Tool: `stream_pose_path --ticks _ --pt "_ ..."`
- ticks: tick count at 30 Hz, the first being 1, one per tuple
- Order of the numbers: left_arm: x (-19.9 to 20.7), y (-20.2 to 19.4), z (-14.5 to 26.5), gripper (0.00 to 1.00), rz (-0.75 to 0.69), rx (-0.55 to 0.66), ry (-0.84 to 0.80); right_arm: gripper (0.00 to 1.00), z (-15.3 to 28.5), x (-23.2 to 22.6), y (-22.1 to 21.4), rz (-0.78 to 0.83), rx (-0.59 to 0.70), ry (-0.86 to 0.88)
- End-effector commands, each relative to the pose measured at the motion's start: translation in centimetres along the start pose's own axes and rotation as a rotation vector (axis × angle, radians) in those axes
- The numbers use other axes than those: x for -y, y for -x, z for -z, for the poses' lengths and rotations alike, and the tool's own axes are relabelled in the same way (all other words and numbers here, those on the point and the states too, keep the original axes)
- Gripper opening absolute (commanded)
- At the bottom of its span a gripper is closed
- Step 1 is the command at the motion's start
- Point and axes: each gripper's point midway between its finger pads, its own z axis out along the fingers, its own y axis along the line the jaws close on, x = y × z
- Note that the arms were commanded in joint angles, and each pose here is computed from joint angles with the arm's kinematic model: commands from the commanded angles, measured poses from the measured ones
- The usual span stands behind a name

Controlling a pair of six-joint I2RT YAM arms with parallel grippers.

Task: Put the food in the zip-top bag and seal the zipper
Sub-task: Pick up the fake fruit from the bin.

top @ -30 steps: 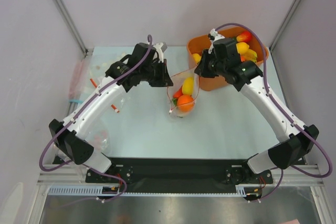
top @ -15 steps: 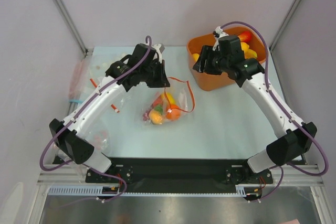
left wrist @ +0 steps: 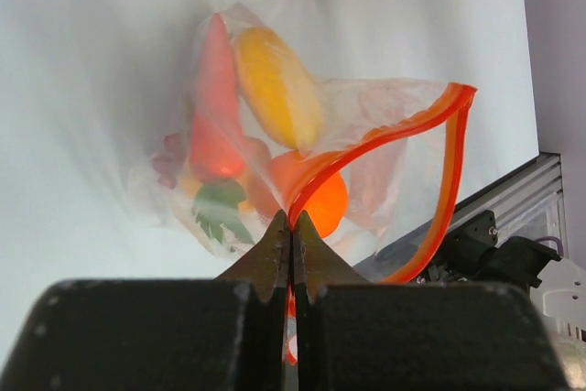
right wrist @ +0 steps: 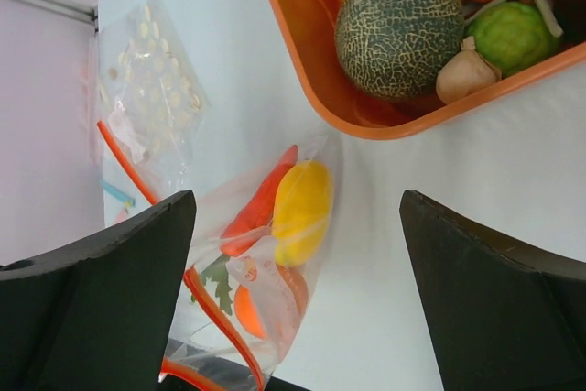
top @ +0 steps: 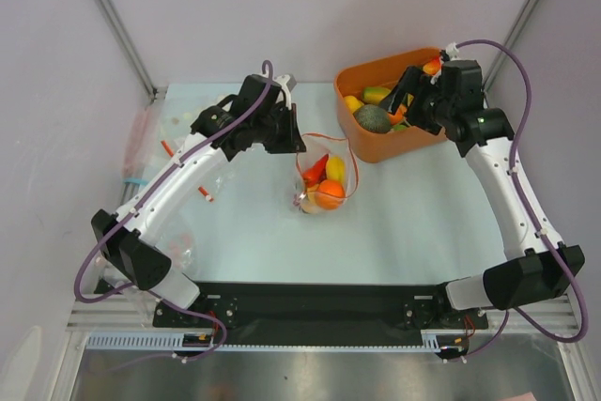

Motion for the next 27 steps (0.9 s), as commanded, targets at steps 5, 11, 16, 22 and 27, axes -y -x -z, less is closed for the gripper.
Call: stream_pose_path --ticks 5,11,16,22,27 --pt "1.7 2.9 1.6 0.00 0.004 0.100 -0.056 1.00 1.2 2.1 2.6 -0.203 0.093 -0.114" --pt "1.6 3.2 1.7 0.00 -0.006 0.108 -0.050 1.00 3.1 3.0 5.3 -0.328 0.116 0.108" --pt "1.8 3.5 1.9 0.00 -0.015 0.117 -0.054 1.00 1.8 5.6 5.2 -0.344 0.078 0.195" --pt "1.7 3.5 1.8 0.00 -0.024 0.120 -0.051 1.00 1.1 8.4 6.7 -0.362 0.094 0.010" --pt "1.5 3.7 1.7 0.00 -0.031 0.124 -0.045 1.00 0.9 8.8 7.7 -0.400 0.137 0.030"
